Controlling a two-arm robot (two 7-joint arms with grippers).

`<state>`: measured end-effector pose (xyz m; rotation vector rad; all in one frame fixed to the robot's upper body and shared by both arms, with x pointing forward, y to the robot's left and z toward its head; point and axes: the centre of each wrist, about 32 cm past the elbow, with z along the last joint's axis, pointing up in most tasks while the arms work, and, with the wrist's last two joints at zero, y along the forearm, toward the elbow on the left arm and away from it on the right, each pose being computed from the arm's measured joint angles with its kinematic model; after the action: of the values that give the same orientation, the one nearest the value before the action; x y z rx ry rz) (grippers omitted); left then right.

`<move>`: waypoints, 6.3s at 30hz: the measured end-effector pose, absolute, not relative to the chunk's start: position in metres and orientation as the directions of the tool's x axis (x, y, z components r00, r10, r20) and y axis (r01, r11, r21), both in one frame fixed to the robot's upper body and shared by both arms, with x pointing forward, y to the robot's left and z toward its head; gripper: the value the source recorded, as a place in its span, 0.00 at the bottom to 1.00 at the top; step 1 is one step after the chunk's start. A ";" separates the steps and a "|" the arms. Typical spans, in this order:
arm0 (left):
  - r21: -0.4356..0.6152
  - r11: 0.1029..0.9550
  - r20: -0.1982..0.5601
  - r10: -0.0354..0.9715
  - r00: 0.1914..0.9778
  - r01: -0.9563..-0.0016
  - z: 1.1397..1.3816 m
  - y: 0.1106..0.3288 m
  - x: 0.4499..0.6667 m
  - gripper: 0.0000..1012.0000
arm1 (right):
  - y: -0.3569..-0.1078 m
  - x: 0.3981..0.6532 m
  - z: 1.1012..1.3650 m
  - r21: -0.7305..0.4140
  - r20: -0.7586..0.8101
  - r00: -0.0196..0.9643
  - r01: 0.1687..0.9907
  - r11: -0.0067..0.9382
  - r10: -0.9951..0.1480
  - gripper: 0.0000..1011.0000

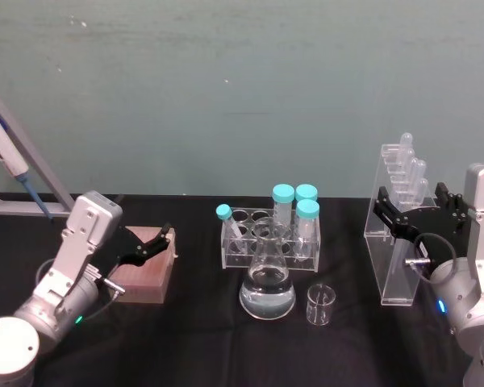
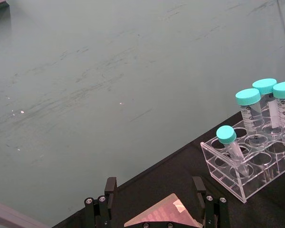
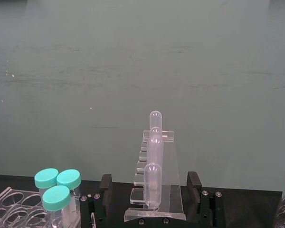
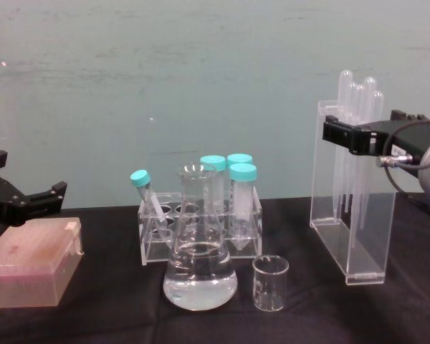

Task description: Place the experimental apparatus aside using one hand.

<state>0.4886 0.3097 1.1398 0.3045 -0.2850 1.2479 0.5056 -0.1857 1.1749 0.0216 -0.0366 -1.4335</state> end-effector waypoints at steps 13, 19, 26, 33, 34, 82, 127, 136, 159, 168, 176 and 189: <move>0.070 0.287 0.374 0.880 0.292 -0.955 1.140 0.310 0.489 0.99 | -0.189 0.508 1.175 0.026 0.009 0.147 0.989 0.147 -0.989 0.99; 0.070 0.287 0.374 0.880 0.292 -0.955 1.140 0.310 0.489 0.99 | -0.189 0.509 1.174 0.023 0.011 0.153 0.988 0.153 -0.988 0.99; 0.070 0.287 0.374 0.880 0.292 -0.955 1.140 0.310 0.489 0.99 | -0.188 0.509 1.174 0.018 0.015 0.163 0.986 0.163 -0.987 0.99; 0.070 0.287 0.374 0.880 0.292 -0.955 1.140 0.310 0.489 0.99 | -0.187 0.510 1.174 0.015 0.016 0.165 0.986 0.165 -0.986 0.99; 0.070 0.287 0.374 0.880 0.292 -0.955 1.140 0.310 0.489 0.99 | -0.187 0.510 1.174 0.015 0.016 0.165 0.986 0.165 -0.986 0.99; 0.070 0.287 0.374 0.880 0.292 -0.955 1.140 0.310 0.489 0.99 | -0.183 0.508 1.175 0.017 0.013 0.145 0.989 0.145 -0.989 0.99; 0.070 0.287 0.374 0.880 0.292 -0.955 1.140 0.310 0.489 0.99 | -0.183 0.508 1.175 0.015 0.011 0.145 0.989 0.145 -0.989 0.60; 0.070 0.287 0.374 0.880 0.292 -0.955 1.140 0.310 0.489 0.99 | -0.183 0.508 1.175 0.015 0.011 0.145 0.989 0.145 -0.989 0.60; 0.070 0.287 0.374 0.880 0.292 -0.955 1.140 0.310 0.489 0.99 | -0.184 0.508 1.172 0.056 -0.007 0.138 0.989 0.137 -0.990 0.60; 0.070 0.287 0.374 0.880 0.292 -0.955 1.140 0.310 0.489 0.99 | -0.186 0.508 1.171 0.062 -0.014 0.134 0.989 0.133 -0.991 0.60; 0.070 0.287 0.374 0.880 0.292 -0.955 1.140 0.310 0.489 0.99 | -0.186 0.509 1.171 0.073 -0.014 0.129 0.989 0.128 -0.992 0.60; 0.070 0.287 0.374 0.880 0.292 -0.955 1.140 0.310 0.489 0.99 | -0.189 0.512 1.170 0.098 -0.003 0.116 0.989 0.115 -0.993 0.60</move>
<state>0.4886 0.3097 1.1398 0.3045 -0.2850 1.2480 0.5118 -0.1893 1.1701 0.0820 -0.0689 -1.4533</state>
